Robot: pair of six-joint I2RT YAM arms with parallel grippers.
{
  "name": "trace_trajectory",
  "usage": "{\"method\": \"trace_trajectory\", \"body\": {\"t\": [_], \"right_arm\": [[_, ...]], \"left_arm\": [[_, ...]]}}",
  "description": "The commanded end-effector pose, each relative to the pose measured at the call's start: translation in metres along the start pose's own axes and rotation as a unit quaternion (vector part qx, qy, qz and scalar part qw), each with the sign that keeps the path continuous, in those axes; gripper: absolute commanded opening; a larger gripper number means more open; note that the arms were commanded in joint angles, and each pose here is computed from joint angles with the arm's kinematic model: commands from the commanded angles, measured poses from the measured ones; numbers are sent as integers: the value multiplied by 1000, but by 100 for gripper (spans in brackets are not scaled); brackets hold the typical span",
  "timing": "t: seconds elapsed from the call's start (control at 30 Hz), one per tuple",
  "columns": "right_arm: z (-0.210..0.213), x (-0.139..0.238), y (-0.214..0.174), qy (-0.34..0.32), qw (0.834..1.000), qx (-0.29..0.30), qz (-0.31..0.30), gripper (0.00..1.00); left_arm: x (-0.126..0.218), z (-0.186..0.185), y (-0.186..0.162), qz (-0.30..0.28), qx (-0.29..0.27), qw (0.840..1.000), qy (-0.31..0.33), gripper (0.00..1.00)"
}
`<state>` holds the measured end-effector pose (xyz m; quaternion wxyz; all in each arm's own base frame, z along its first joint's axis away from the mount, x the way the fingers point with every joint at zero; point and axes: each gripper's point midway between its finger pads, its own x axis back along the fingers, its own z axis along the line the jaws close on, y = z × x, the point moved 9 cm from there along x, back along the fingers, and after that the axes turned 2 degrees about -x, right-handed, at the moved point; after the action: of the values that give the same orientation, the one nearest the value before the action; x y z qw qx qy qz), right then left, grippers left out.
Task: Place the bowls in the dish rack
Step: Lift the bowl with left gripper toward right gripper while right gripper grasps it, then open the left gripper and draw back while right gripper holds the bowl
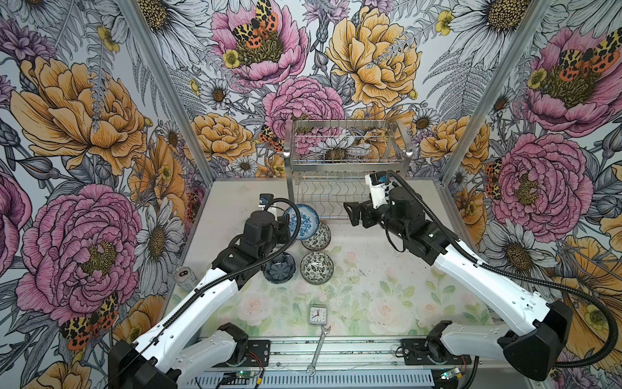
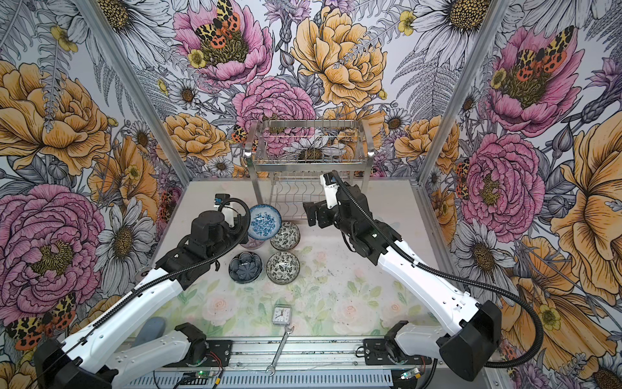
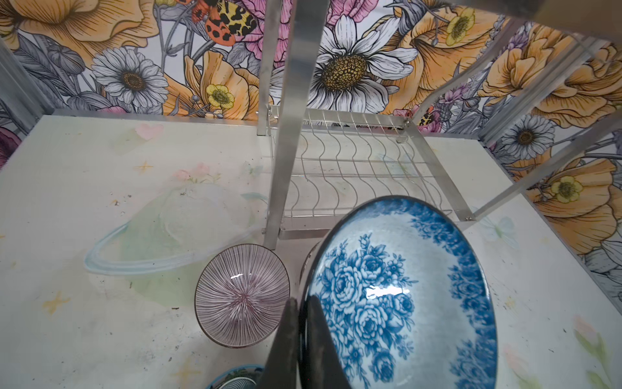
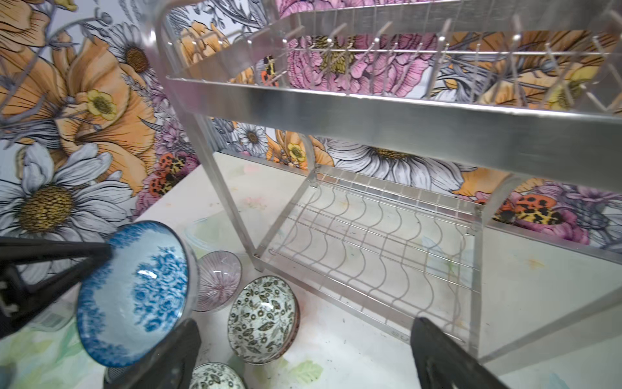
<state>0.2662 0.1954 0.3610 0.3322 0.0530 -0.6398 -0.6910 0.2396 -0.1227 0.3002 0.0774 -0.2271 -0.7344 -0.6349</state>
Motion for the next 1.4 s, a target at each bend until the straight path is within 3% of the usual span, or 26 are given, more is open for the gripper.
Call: {"method": "trace_trajectory", "body": {"t": [0.0,0.2,0.37,0.73,0.87,0.97,1.17,1.2,1.3,1.33,1.37], "right_arm": [[22,-3,2,41,999,-18,9,100],[34,-24,-11,63,994,-76,41,99],[36,-42,-24,51,990,-112,64,92],[45,-63,-38,52,983,-150,90,56],[44,-66,-42,41,983,-152,92,30],[44,-68,-40,42,985,-143,89,0],[40,-64,-35,22,991,-115,72,0],[39,-60,-32,15,992,-109,64,0],[30,-48,-27,-20,995,-86,40,0],[26,-44,-26,-35,996,-78,33,0],[22,-38,-25,-54,996,-67,25,0]], "left_arm": [[6,-10,14,-73,47,996,-17,0],[5,-26,13,-87,49,994,-37,0],[5,-34,15,-97,50,993,-51,0],[1,-44,12,-106,43,991,-63,0],[0,-44,12,-106,41,992,-62,0],[0,-45,9,-104,41,992,-64,0],[-1,-43,4,-95,39,993,-61,0],[-1,-42,3,-87,36,994,-57,3],[3,-39,11,-60,10,997,-39,90],[5,-39,14,-53,-1,998,-36,98],[8,-36,17,-40,-14,999,-31,99]]}}
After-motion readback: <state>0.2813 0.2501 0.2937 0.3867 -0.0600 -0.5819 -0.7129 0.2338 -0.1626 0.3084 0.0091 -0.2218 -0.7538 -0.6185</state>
